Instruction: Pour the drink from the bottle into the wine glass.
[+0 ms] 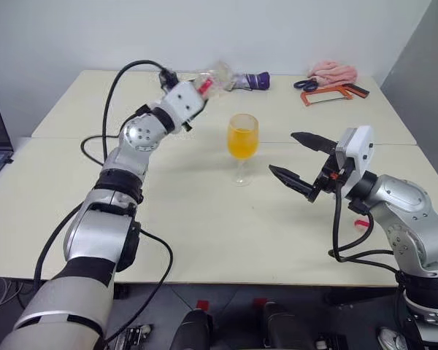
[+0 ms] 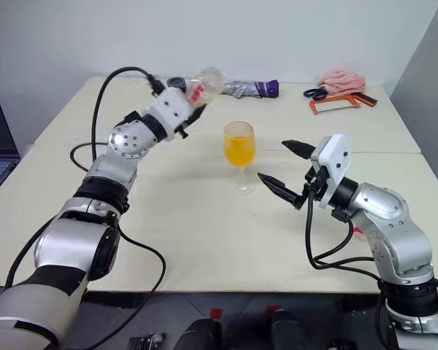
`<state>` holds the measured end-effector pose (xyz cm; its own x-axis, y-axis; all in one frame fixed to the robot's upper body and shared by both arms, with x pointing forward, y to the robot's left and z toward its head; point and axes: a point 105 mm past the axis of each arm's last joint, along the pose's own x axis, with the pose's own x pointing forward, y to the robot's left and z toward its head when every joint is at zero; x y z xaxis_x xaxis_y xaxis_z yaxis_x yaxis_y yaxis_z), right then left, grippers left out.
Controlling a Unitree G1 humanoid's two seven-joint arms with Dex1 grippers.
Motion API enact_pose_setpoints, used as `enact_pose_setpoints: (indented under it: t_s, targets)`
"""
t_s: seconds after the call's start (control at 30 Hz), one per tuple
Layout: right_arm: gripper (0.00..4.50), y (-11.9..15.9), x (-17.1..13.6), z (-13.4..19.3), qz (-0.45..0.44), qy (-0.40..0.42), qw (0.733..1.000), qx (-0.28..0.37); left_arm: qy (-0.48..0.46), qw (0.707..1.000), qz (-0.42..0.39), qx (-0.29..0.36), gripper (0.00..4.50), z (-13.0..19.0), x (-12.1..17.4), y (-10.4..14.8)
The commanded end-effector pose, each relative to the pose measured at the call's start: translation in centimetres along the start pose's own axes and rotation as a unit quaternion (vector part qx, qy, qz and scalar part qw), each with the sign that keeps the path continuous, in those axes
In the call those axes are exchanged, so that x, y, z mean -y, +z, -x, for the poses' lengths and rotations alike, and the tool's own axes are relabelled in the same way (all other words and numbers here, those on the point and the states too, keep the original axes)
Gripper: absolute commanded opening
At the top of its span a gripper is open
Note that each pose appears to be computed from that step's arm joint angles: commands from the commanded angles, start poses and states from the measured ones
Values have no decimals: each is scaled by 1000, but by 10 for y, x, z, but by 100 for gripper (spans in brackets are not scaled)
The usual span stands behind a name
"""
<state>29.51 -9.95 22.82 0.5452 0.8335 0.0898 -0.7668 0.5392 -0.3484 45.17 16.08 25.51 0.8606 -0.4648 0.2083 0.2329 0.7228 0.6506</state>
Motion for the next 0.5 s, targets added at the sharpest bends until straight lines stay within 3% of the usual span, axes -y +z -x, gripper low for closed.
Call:
enact_pose_setpoints:
  t_s: [0.03, 0.13, 0.5]
  targets:
    - [450, 13, -23, -12, 20, 52, 998, 8, 46, 989, 139, -24, 165, 30, -16, -25]
    - [450, 5, -36, -21, 17, 76, 997, -14, 75, 974, 205, -57, 165, 58, -15, -50]
    - [450, -20, -59, -53, -2, 100, 993, -60, 155, 933, 301, -122, 165, 132, -14, -109]
